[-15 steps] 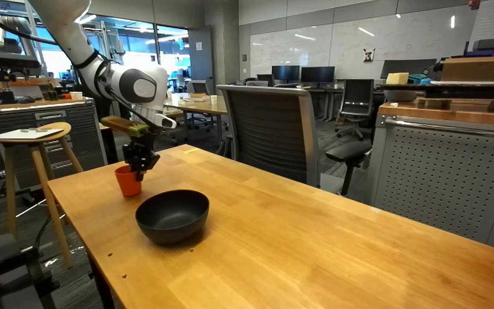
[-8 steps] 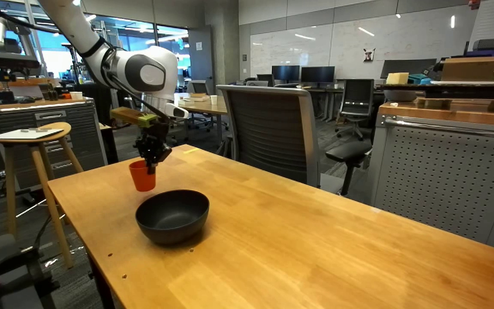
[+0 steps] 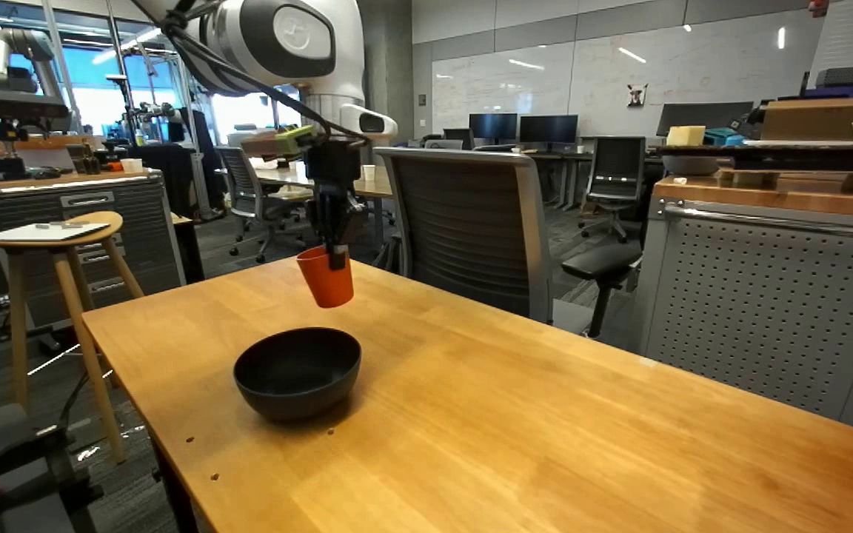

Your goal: Pick up the cup and put it in the black bowl

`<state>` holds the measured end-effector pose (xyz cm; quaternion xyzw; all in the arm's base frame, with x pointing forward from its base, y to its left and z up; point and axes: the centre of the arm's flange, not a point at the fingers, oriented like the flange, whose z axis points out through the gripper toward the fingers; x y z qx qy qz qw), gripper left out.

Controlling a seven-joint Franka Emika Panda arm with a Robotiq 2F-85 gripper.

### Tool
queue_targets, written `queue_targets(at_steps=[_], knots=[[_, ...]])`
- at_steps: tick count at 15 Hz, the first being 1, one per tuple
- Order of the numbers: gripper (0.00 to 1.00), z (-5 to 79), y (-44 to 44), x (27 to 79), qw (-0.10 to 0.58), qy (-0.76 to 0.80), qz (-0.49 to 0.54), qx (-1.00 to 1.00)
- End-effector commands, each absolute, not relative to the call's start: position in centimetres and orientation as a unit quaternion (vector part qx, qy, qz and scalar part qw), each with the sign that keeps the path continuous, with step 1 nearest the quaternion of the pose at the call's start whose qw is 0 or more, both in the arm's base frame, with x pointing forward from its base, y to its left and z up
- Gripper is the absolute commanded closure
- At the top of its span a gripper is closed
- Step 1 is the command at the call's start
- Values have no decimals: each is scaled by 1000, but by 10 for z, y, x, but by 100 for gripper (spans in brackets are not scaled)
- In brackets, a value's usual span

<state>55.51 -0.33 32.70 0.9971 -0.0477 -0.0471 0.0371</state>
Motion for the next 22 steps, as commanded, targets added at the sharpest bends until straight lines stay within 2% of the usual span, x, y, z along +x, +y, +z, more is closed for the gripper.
queue_targets(at_steps=[1,5,9,10,12,15,20,21,22], knots=[[99,316,-26,522,36,-95,-95,990],[99,262,-29,505,18,-87,-135,987],[99,224,-32,497,13,-72,-132,989],[70,220,-35,497,9,-71,-128,989],[64,218,-39,498,4,-68,-121,990],[39,246,-43,500,10,-54,-98,994],[1,355,-45,507,51,16,-41,998],[0,378,-46,505,42,33,-49,997],[11,328,-43,512,44,-2,-51,998]])
